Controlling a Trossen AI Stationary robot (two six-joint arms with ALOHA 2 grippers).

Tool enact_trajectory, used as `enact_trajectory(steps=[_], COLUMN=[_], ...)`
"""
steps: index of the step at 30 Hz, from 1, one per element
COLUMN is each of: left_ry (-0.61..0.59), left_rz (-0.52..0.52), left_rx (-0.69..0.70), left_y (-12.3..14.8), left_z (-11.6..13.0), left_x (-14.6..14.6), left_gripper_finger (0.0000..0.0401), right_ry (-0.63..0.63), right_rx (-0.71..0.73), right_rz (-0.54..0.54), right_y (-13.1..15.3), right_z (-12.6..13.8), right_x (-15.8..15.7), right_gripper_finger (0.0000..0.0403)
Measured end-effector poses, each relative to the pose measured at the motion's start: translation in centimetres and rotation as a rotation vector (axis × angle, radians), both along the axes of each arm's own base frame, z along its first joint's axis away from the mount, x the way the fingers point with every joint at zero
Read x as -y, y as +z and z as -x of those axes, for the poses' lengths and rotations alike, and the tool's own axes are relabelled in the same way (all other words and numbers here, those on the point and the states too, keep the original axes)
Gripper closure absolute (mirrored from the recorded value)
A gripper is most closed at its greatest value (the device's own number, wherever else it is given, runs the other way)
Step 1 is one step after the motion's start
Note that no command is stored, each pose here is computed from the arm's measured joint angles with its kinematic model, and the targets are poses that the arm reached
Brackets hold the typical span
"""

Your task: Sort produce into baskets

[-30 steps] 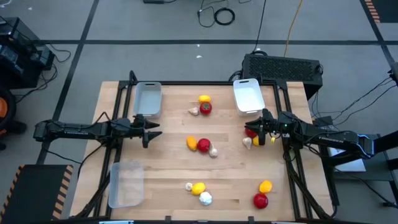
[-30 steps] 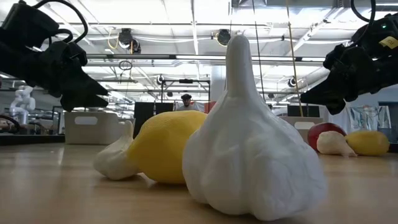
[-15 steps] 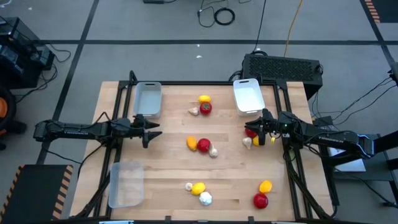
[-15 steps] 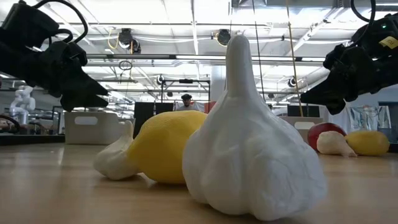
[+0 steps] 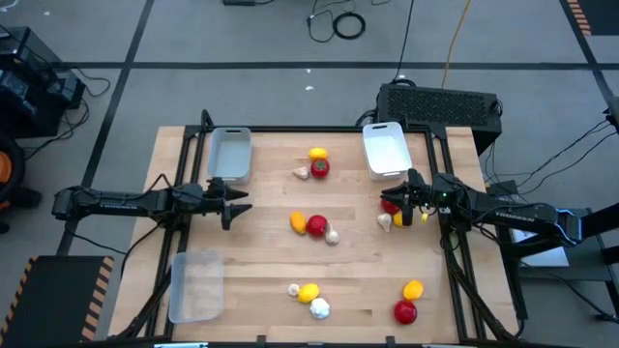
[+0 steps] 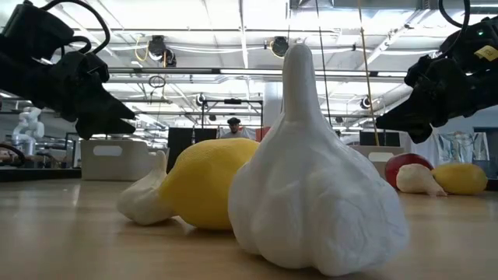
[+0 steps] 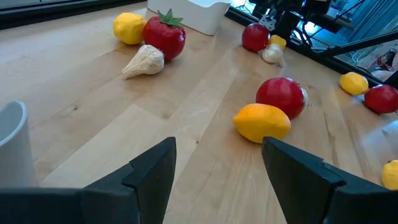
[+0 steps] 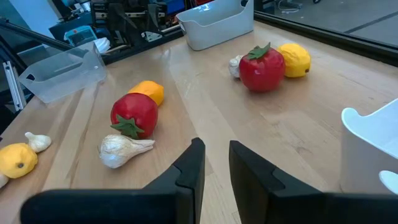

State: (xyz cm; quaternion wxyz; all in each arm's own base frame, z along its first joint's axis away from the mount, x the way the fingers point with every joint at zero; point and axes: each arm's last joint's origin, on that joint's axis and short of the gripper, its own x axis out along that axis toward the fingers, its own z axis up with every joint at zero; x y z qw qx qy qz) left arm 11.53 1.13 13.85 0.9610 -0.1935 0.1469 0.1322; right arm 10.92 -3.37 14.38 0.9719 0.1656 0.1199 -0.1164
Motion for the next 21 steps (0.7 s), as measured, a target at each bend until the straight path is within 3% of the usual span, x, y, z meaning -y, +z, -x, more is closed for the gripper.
enact_trajectory(steps=[12,17,21], left_ry=[-0.001,-0.048,0.023], left_rz=[-0.003,-0.142,-0.097], left_rx=[-0.001,-0.023,0.097], left_y=[0.0,0.1,1.1], left_z=[0.0,0.0,-0.3], left_x=[0.0,0.0,-0.2], left_gripper_finger=[0.0155,0.0155,0.0155], right_ry=[0.000,0.000,-0.001], right_rx=[0.000,0.000,0.002], right_rz=[0.000,0.000,-0.001], right_y=[0.0,0.0,0.0], right_z=[0.0,0.0,0.0], right_x=[0.0,0.0,0.0], right_gripper_finger=[0.0339,0.0339,0.0339])
